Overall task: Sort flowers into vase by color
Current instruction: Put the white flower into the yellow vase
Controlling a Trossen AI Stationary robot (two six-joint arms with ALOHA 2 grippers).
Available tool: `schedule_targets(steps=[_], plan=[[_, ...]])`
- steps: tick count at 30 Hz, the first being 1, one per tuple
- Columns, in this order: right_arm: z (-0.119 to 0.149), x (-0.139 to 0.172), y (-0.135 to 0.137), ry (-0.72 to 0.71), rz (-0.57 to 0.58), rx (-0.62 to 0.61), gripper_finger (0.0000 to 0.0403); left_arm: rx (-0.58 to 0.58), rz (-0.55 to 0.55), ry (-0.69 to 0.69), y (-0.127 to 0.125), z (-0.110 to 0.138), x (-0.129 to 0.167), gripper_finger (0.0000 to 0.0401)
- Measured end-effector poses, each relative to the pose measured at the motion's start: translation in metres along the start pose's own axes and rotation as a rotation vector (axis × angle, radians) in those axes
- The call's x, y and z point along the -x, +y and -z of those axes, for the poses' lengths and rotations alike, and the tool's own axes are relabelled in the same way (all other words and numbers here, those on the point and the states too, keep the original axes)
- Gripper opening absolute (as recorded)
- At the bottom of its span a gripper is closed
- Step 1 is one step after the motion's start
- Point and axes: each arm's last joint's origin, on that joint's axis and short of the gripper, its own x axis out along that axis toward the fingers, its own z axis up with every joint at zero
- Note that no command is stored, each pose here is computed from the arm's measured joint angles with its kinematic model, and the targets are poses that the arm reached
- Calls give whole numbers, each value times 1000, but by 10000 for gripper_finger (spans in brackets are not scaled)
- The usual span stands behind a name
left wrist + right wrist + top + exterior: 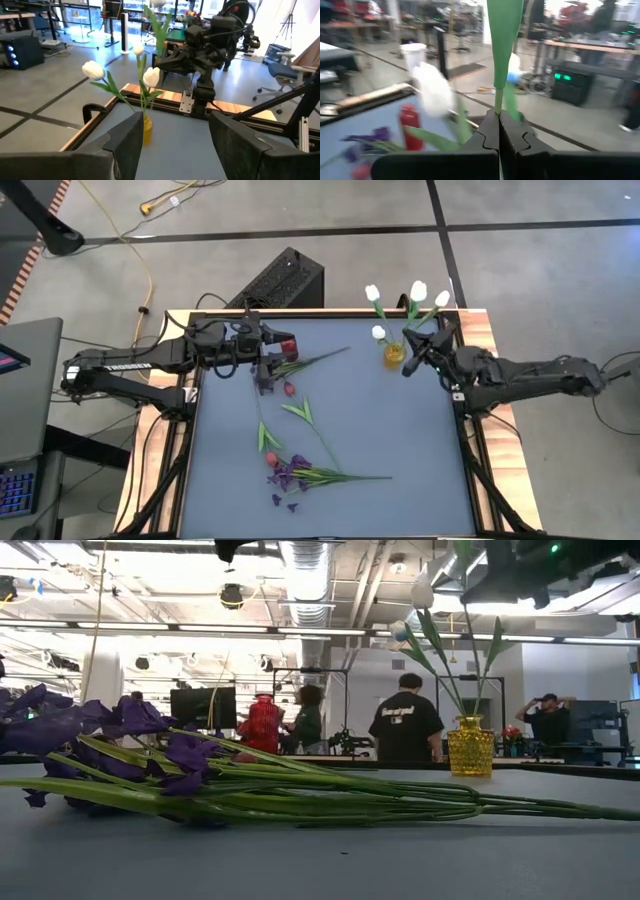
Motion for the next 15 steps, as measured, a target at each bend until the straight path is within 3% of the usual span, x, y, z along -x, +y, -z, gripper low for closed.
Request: schedule_targets(steps=[15], plan=[[10, -33, -5, 52, 42, 23, 18, -3, -3, 22, 0, 2, 0, 214]])
